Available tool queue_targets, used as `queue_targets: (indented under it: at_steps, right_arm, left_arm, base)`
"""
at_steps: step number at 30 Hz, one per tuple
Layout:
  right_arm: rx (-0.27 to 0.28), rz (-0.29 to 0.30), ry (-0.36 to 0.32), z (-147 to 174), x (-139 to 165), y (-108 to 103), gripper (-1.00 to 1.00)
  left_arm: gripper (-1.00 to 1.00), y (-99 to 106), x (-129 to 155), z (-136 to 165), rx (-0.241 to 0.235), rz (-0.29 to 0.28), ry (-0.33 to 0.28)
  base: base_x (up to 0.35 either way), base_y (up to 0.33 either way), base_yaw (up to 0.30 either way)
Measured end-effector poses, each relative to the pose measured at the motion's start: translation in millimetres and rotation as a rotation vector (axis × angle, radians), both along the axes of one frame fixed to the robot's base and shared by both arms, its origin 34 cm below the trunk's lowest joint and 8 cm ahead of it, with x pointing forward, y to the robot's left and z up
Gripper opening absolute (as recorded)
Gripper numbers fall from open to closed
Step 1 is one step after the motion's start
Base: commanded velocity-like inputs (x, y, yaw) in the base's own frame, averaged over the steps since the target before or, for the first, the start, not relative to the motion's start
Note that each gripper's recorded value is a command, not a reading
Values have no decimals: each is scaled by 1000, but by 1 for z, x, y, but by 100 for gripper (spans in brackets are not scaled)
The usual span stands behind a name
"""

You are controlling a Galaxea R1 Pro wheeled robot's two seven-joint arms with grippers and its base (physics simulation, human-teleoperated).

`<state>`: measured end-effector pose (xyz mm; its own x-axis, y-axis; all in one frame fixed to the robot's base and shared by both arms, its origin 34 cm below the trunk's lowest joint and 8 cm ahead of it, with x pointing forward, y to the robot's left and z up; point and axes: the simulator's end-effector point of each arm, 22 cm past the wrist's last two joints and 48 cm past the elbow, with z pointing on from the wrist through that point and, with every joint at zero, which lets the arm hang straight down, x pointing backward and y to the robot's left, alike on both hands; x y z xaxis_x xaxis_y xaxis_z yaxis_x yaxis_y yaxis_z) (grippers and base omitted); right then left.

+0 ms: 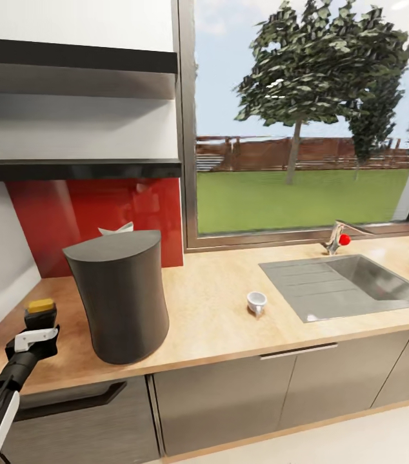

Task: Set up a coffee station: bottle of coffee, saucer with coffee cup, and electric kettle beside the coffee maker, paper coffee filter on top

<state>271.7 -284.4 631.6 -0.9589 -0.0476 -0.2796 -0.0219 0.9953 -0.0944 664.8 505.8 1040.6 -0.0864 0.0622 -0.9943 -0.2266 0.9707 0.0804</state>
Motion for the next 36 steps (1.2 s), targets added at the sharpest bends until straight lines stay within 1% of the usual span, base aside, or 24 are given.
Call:
queue_targets:
  at_steps: [3, 8, 10, 17, 26, 31, 36]
  right_arm:
    - [1, 0, 0, 0, 0, 0, 100]
    - [1, 0, 0, 0, 0, 0, 100]
    - [0, 0, 0, 0, 0, 0, 100]
    - [1, 1, 0, 0, 0, 0, 100]
    - [1, 1, 1, 0, 0, 0, 100]
    - [1, 1, 1, 0, 0, 0, 100]
    - [1, 1, 2, 0, 0, 0, 100]
  left_arm:
    - [-100, -1, 0, -1, -1, -1, 1]
    - [-100, -1, 0, -1, -1, -1, 2]
    - [-100, -1, 0, 0, -1, -1, 1]
    - [-100, -2, 0, -2, 0, -3, 3]
    - [-100, -3, 0, -2, 0, -4, 4]
    - [-100, -3, 0, -2, 1, -4, 4]
    - [-100, -2, 0, -2, 0, -3, 4]
  base:
    - [0, 281, -31]
    - [0, 296, -188]
    - [0, 121, -53]
    - [161, 40, -8]
    - [41, 5, 0]
    - [206, 0, 0]
    - [55, 0, -19]
